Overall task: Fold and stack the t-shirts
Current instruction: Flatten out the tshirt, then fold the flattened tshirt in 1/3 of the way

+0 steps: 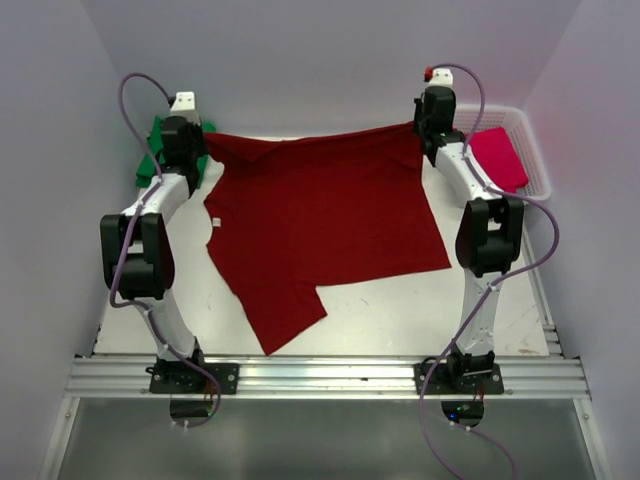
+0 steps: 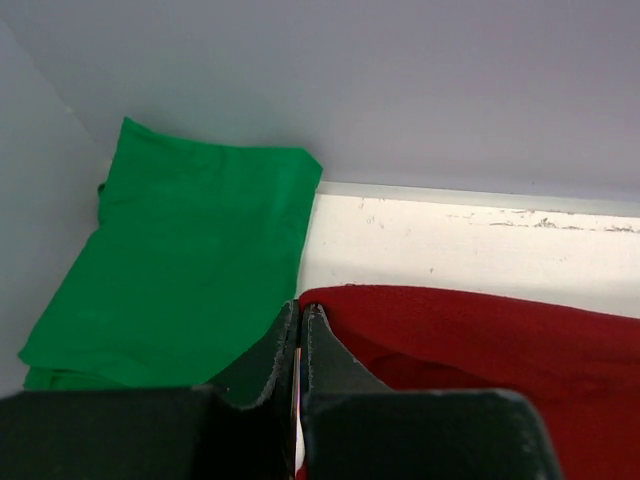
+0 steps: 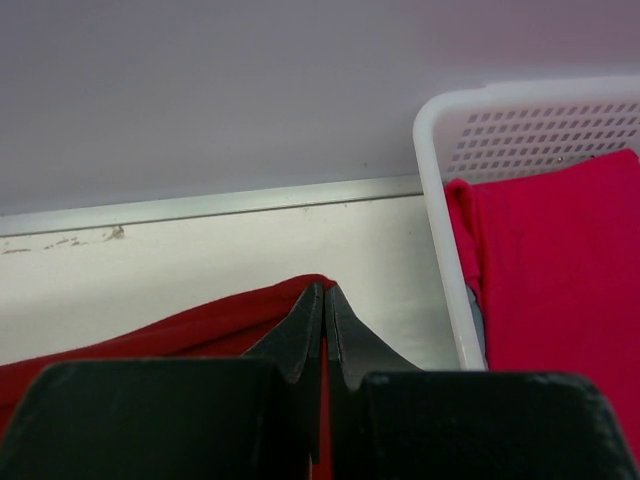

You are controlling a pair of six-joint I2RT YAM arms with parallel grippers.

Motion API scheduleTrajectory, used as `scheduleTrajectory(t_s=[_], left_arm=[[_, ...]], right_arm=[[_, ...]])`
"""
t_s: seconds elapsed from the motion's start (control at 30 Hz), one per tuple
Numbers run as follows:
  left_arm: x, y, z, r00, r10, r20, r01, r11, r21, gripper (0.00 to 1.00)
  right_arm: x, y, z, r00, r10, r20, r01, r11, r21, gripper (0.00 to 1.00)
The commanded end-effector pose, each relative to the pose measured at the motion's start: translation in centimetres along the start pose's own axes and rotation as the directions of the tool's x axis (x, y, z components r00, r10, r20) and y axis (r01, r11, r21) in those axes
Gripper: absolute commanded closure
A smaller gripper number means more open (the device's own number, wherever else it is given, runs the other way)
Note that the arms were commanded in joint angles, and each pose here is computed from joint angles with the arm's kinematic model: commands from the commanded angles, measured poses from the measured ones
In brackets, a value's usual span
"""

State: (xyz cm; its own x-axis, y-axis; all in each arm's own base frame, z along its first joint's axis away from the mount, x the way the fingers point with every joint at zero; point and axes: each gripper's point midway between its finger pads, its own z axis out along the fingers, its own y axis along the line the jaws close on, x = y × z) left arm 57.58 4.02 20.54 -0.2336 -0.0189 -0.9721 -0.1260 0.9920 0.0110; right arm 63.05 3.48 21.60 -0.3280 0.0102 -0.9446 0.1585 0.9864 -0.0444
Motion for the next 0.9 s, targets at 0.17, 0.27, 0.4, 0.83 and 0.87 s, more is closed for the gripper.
scheduleTrajectory(t_s=[0.17,0.27,0.4,0.83,0.87], left_arm=[[1.3,0.6,-1.1,0.999,-0.046,0.006,0.046,0.999,-0.005,1.00],[2.6,0.8,-2.4,0.998,-0.060,-0.011,0.060,0.998,-0.013,1.00],[3.5,0.8,-4.0,0.997,-0.075,-0.035,0.075,0.997,-0.015,1.00],[5.1,0.7,-9.5,0.991,-0.101,-0.087,0.100,0.995,-0.012,1.00],[5.4,0.6,-9.8,0.991,-0.099,-0.092,0.099,0.995,-0.012,1.00]], right_arm=[[2.8,0.4,0.5,0.999,-0.027,-0.041,0.026,1.000,-0.010,1.00],[5.6,0.3,0.3,0.994,-0.030,-0.103,0.030,1.000,-0.005,1.00],[8.3,0.0,-0.4,0.988,-0.026,-0.155,0.027,1.000,0.003,1.00],[12.5,-1.2,-1.9,0.973,-0.030,-0.230,0.040,0.999,0.037,1.00],[12.4,-1.2,-1.9,0.973,-0.029,-0.230,0.039,0.998,0.041,1.00]])
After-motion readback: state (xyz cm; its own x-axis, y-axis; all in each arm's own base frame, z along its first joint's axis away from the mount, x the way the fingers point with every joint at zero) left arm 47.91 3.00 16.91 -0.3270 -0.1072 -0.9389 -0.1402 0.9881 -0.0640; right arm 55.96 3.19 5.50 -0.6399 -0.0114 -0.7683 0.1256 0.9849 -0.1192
